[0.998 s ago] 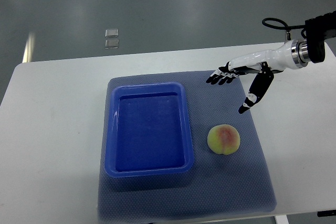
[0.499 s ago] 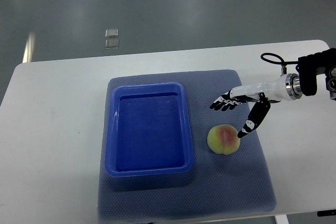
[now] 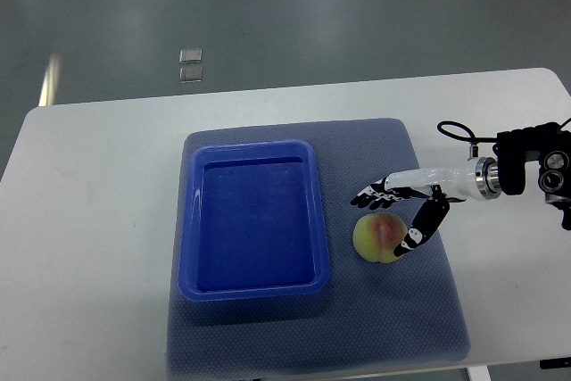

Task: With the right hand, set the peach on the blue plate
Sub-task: 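Close the right hand fingers around the peach, then lift the peach up off the mat with the right hand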

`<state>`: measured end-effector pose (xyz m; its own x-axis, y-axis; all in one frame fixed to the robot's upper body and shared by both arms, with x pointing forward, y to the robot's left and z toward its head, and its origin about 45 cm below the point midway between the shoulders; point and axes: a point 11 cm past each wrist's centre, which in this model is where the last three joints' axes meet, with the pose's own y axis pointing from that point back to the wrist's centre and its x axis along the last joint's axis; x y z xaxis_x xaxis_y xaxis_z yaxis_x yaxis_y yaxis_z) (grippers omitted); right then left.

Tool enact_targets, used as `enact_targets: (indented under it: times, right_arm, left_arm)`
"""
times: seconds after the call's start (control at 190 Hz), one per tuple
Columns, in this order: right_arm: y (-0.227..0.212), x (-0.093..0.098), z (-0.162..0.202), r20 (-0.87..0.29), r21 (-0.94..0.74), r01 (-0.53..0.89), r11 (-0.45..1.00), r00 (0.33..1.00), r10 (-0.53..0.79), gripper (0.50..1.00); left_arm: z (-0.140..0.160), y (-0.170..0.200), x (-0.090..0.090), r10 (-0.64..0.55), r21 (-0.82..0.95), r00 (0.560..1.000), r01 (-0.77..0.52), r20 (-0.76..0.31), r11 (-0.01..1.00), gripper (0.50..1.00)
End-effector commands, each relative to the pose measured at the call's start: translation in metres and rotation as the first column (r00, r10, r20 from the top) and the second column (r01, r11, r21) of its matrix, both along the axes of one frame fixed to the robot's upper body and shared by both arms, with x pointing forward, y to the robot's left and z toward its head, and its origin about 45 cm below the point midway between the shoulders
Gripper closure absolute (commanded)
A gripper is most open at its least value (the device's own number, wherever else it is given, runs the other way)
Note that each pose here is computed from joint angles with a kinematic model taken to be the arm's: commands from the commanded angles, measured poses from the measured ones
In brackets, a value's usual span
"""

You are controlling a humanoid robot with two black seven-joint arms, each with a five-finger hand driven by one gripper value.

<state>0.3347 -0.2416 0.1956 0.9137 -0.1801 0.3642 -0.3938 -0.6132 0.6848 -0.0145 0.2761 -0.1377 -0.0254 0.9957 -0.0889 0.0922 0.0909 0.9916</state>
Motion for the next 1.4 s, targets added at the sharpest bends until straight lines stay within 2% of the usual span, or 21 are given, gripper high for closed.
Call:
enact_targets:
  times: [0.0, 0.452, 0.641, 0.646, 0.709, 0.762, 0.767, 0.825, 0.83, 0.878, 0.883, 0.946, 0.993, 1.104, 1.188, 1.193, 1.256, 1.393]
  right_arm:
    - [-0.004, -0.003, -0.007, 0.022, -0.011, -0.002, 1.0, 1.0, 0.002, 0.572]
    - [0.001, -0.009, -0.016, 0.022, 0.047, 0.015, 0.999, 1.0, -0.016, 0.581]
    - [0.004, -0.012, -0.021, 0.029, 0.054, 0.01, 0.999, 1.0, -0.012, 0.601]
    - [0.005, -0.013, -0.022, 0.04, 0.057, 0.007, 0.998, 0.999, -0.009, 0.631]
    - [0.005, -0.013, -0.024, 0.046, 0.058, 0.006, 0.998, 0.999, -0.008, 0.658]
    - [0.005, -0.013, -0.024, 0.046, 0.058, 0.006, 0.998, 0.999, -0.008, 0.658]
    - [0.005, -0.014, -0.024, 0.053, 0.058, 0.001, 0.998, 0.999, -0.004, 0.723]
    - [0.005, -0.016, -0.026, 0.06, 0.057, -0.007, 0.998, 0.998, 0.003, 0.805]
    - [0.006, -0.016, -0.026, 0.062, 0.057, -0.009, 0.998, 0.998, 0.006, 0.83]
    - [0.006, -0.016, -0.026, 0.062, 0.057, -0.009, 0.998, 0.998, 0.006, 0.83]
    - [0.006, -0.016, -0.027, 0.072, 0.051, -0.02, 0.999, 0.997, 0.016, 0.919]
    - [0.006, -0.015, -0.024, 0.077, 0.053, -0.029, 0.998, 0.997, 0.025, 1.0]
    - [0.005, -0.013, -0.019, 0.083, 0.056, -0.03, 0.998, 0.996, 0.026, 1.0]
    - [0.003, 0.01, 0.02, 0.15, 0.064, -0.045, 0.997, 0.988, 0.035, 1.0]
    - [0.002, 0.015, 0.032, 0.158, 0.059, -0.059, 0.997, 0.986, 0.049, 1.0]
    - [-0.001, 0.024, 0.054, 0.192, 0.05, -0.07, 0.996, 0.98, 0.059, 1.0]
    - [-0.003, 0.04, 0.088, 0.247, 0.056, -0.061, 0.997, 0.968, 0.046, 1.0]
    - [-0.009, 0.06, 0.176, 0.335, 0.087, -0.062, 0.994, 0.942, 0.03, 1.0]
  left_arm:
    - [0.0, 0.001, 0.0, 0.002, 0.004, 1.0, -0.002, 0.0, 1.0, 0.5]
    - [0.0, 0.002, 0.0, 0.002, 0.007, 1.0, -0.002, 0.0, 1.0, 0.5]
    - [0.0, 0.002, 0.0, 0.002, 0.007, 1.0, -0.002, 0.0, 1.0, 0.5]
    - [0.0, 0.002, 0.0, 0.002, 0.007, 1.0, -0.002, 0.0, 1.0, 0.5]
    - [0.0, 0.002, 0.0, 0.002, 0.007, 1.0, -0.002, 0.0, 1.0, 0.5]
    - [0.0, 0.002, 0.0, 0.002, 0.007, 1.0, -0.002, 0.0, 1.0, 0.5]
    - [0.0, 0.002, 0.0, 0.002, 0.007, 1.0, -0.002, 0.0, 1.0, 0.5]
    - [0.0, 0.002, 0.0, 0.002, 0.007, 1.0, -0.002, 0.0, 1.0, 0.5]
    - [0.0, 0.002, 0.0, 0.002, 0.007, 1.0, -0.002, 0.0, 1.0, 0.5]
    - [0.0, 0.002, 0.0, 0.002, 0.007, 1.0, -0.002, 0.0, 1.0, 0.5]
    - [0.0, 0.003, 0.0, 0.002, 0.008, 1.0, -0.002, 0.0, 1.0, 0.5]
    - [0.0, 0.003, 0.0, 0.002, 0.008, 1.0, -0.002, 0.0, 1.0, 0.5]
    - [0.0, 0.003, 0.0, 0.002, 0.008, 1.0, -0.002, 0.0, 1.0, 0.5]
    - [0.0, 0.003, 0.0, 0.002, 0.008, 1.0, -0.002, 0.0, 1.0, 0.5]
    - [0.0, 0.003, 0.0, 0.002, 0.008, 1.0, -0.002, 0.0, 1.0, 0.5]
    - [0.0, 0.003, 0.0, 0.002, 0.008, 1.0, -0.002, 0.0, 1.0, 0.5]
    - [0.0, 0.003, 0.0, 0.002, 0.008, 1.0, -0.002, 0.0, 1.0, 0.5]
    - [0.0, 0.003, 0.0, 0.002, 0.008, 1.0, -0.002, 0.0, 1.0, 0.5]
